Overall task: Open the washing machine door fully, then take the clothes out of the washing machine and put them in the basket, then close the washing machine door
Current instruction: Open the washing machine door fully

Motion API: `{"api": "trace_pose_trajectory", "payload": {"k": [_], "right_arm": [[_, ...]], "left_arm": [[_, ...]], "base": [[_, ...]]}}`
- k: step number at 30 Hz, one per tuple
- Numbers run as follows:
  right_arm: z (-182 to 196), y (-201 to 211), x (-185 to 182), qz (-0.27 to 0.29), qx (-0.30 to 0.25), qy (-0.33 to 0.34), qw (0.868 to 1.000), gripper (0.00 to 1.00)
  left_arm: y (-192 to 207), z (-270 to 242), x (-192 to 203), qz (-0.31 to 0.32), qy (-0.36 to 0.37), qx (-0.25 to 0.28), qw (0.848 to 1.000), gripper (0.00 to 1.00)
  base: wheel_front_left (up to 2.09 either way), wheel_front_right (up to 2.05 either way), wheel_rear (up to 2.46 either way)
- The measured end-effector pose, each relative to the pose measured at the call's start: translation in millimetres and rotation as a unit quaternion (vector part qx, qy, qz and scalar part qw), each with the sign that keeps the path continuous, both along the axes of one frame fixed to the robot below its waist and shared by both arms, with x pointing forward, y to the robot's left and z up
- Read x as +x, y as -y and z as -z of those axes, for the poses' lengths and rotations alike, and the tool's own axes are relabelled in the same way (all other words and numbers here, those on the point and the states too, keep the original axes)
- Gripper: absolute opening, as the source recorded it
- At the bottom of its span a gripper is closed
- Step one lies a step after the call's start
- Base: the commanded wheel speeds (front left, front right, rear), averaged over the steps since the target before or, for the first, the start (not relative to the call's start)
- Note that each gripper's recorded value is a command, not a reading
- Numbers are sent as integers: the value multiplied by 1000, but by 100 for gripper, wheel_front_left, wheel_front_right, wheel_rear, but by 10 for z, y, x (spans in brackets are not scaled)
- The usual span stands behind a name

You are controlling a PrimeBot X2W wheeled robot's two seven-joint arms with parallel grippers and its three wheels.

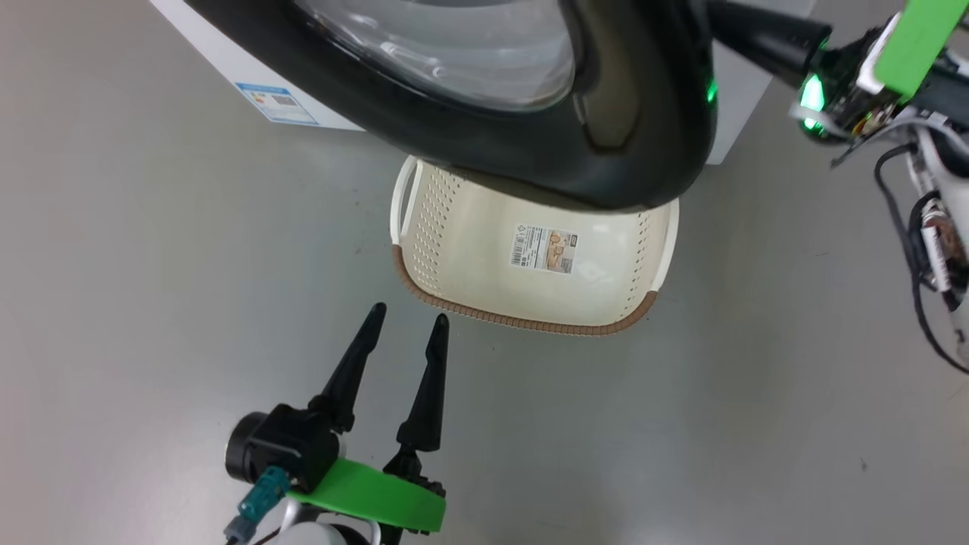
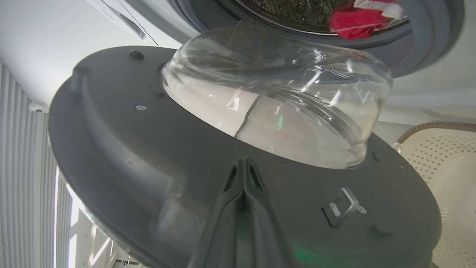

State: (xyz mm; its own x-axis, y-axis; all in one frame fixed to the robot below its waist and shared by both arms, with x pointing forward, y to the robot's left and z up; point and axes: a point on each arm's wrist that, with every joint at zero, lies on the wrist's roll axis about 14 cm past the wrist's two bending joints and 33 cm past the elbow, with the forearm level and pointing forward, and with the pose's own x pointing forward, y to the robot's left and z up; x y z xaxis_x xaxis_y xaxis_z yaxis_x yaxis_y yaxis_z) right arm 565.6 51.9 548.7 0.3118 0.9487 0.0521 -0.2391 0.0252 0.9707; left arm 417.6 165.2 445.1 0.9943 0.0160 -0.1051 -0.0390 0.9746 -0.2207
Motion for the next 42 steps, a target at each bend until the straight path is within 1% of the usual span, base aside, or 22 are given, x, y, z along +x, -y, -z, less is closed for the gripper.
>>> {"api": "trace_pose_trajectory", "payload": {"k": [10, 14, 20, 25, 26, 27, 28, 29, 31, 32, 33, 34, 42], "right_arm": [[44, -218, -474, -67, -11, 1, 998, 0], [68, -269, -607, -86, -15, -1, 996, 0], [46, -279, -653, -86, -20, 4, 996, 0], [64, -241, -613, -57, -36, 14, 998, 0], [77, -228, -613, -52, -38, 12, 998, 2], [92, -215, -617, -47, -39, 11, 998, 16], [112, -195, -612, -39, -42, 10, 998, 35], [129, -173, -609, -33, -44, 8, 998, 43], [157, -122, -609, -21, -46, 4, 999, 49], [172, -90, -601, -11, -48, 4, 999, 73], [194, -55, -597, -2, -53, 4, 999, 95], [217, -18, -598, 5, -57, 2, 998, 100], [491, 314, -708, 69, -86, -23, 994, 100]], "left_arm": [[-10, -113, -74, -4, 14, -3, 1000, 100], [-10, -126, -110, -5, 14, -5, 1000, 100], [-17, -185, -121, -6, 23, -5, 1000, 100], [-63, -197, -176, -15, 23, -7, 1000, 100], [-69, -200, -182, -16, 23, -7, 1000, 100], [-70, -202, -190, -16, 24, -7, 1000, 100], [-66, -201, -199, -14, 24, -8, 1000, 100], [-61, -198, -207, -13, 23, -7, 1000, 100], [-63, -206, -208, -12, 25, -7, 1000, 100], [-65, -214, -205, -11, 26, -5, 1000, 100], [-68, -223, -202, -11, 28, -3, 1000, 100], [-77, -230, -202, -12, 29, -3, 1000, 100], [-119, -210, -224, -14, 28, 5, 1000, 100]], "base": [[0, 0, 0], [0, 0, 0], [0, 0, 0], [0, 0, 0], [0, 0, 0], [0, 0, 0], [0, 0, 0], [0, 0, 0], [0, 0, 0], [0, 0, 0], [0, 0, 0], [0, 0, 0], [0, 0, 0]]}}
